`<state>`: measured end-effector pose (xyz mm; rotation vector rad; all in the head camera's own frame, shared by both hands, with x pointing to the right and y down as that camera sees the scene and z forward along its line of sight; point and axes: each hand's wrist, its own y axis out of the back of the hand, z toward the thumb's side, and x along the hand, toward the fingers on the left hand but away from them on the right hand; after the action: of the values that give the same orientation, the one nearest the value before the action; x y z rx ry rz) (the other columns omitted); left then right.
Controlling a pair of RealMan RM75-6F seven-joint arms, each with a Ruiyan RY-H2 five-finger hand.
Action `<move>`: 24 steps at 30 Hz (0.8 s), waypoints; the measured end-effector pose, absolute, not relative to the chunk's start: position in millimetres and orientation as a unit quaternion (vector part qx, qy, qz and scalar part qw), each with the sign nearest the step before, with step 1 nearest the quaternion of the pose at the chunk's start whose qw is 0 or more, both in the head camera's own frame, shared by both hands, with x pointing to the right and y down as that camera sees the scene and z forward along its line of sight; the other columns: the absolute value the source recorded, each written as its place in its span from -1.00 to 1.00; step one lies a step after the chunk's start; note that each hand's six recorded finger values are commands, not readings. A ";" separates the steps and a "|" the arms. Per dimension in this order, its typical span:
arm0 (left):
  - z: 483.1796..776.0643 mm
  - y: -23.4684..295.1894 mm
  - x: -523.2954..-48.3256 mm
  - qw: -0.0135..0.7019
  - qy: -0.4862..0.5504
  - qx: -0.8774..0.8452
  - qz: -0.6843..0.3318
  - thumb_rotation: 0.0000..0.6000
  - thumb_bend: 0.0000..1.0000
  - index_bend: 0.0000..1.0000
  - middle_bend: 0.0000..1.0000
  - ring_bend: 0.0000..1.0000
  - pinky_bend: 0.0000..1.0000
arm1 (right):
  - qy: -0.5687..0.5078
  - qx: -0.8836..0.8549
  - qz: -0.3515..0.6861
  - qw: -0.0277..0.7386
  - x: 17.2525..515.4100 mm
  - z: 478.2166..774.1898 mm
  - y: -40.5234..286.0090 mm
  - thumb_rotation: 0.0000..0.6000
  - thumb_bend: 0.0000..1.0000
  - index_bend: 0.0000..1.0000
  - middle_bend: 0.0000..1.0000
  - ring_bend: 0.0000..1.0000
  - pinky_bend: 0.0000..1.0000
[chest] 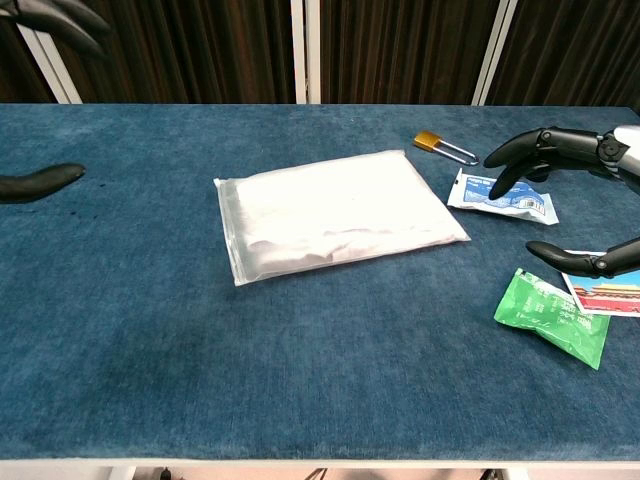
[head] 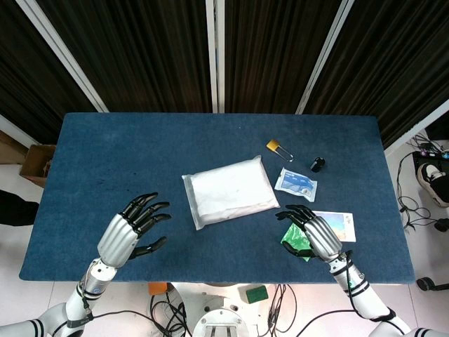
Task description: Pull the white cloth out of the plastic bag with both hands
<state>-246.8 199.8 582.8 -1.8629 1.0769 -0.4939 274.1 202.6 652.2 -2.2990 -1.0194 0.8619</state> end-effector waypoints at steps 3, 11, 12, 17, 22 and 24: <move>578.4 199.2 -247.8 0.457 0.436 -0.749 -0.201 1.00 -0.57 -0.35 -0.53 -0.77 -0.58 | -0.367 -0.841 0.319 0.239 273.9 654.6 203.5 1.00 -0.35 -0.48 -0.30 -0.70 -0.59; 601.8 198.1 -268.0 0.432 0.424 -0.749 -0.269 1.00 -0.57 -0.31 -0.53 -0.76 -0.58 | -0.364 -0.823 0.344 0.268 292.9 646.0 189.1 1.00 -0.35 -0.48 -0.30 -0.70 -0.59; 608.0 198.2 -273.7 0.425 0.421 -0.748 -0.286 1.00 -0.57 -0.31 -0.53 -0.77 -0.58 | -0.363 -0.817 0.353 0.278 297.3 642.9 183.8 1.00 -0.35 -0.48 -0.30 -0.70 -0.59; 635.8 200.7 -298.3 0.395 0.414 -0.739 -0.356 1.00 -0.53 -0.26 -0.54 -0.81 -0.60 | -0.340 -0.799 0.396 0.299 305.7 639.9 161.5 1.00 -0.27 -0.74 -0.30 -0.70 -0.58; 667.3 208.2 -308.5 0.368 0.385 -0.741 -0.410 1.00 -0.45 -0.14 -0.58 -0.85 -0.63 | -0.295 -0.786 0.445 0.312 300.0 647.7 132.8 1.00 -0.23 -0.75 -0.31 -0.69 -0.58; 680.4 211.1 -308.7 0.355 0.372 -0.744 -0.426 1.00 -0.40 -0.13 -0.58 -0.85 -0.63 | -0.281 -0.779 0.461 0.318 295.4 651.8 120.1 1.00 -0.17 -0.75 -0.31 -0.70 -0.58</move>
<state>-308.7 211.1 680.4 -1.9235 0.9621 -1.0998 295.4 120.1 651.8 -2.0501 -0.7403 1.2131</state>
